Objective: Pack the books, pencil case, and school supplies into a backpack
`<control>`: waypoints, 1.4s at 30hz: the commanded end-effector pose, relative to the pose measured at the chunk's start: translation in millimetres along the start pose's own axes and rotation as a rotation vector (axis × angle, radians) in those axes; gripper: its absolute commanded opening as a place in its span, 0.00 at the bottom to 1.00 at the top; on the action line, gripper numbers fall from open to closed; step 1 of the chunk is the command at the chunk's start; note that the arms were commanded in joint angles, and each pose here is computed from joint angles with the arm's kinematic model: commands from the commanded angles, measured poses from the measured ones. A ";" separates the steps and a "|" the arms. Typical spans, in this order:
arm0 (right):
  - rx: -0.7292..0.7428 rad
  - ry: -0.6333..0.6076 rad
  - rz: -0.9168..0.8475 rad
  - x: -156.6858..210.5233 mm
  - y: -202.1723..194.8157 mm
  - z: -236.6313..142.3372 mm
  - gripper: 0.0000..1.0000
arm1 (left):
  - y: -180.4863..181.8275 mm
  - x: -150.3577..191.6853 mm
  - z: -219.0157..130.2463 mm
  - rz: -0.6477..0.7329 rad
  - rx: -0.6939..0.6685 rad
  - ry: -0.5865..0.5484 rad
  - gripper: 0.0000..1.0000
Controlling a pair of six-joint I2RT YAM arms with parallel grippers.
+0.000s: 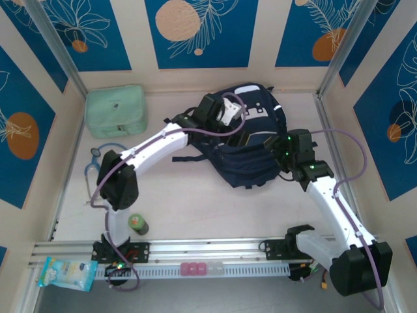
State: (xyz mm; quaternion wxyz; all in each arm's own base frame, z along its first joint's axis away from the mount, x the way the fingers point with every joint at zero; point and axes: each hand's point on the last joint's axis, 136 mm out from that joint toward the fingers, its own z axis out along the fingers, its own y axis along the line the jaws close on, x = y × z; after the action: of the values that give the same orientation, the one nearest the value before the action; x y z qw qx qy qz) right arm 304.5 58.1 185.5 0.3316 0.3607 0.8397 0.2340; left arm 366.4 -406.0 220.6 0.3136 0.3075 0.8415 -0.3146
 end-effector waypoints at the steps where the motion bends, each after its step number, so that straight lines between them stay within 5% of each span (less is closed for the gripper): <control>1: 0.010 0.035 -0.059 -1.7 1.6 4.4 0.72 | 36.4 -9.6 -23.5 -0.170 -0.039 -0.100 0.88; 6: -0.007 0.148 -0.115 4.9 11.5 28.3 0.73 | 86.0 19.7 -7.8 -0.463 -0.022 -0.032 0.73; 12: 0.072 0.216 -0.165 9.5 0.5 48.4 0.66 | 117.0 29.8 24.2 -0.598 0.022 0.017 0.54; 22: 0.177 0.211 -0.136 8.3 -35.6 59.9 0.53 | 116.5 34.7 58.4 -0.594 0.116 0.117 0.36; 34: 0.163 0.258 -0.162 13.8 -38.0 80.4 0.48 | 91.6 40.9 59.4 -0.520 0.233 0.197 0.31; 42: 0.032 0.250 -0.270 -0.5 -1.7 103.2 0.46 | 80.2 50.2 46.6 -0.479 0.251 0.204 0.00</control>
State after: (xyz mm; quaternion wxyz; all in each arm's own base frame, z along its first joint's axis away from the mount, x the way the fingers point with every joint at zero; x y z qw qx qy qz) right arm 348.7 57.1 94.8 0.2068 0.2688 0.9240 0.1765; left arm 436.5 -367.2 118.3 0.1307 0.1411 0.8840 -0.4260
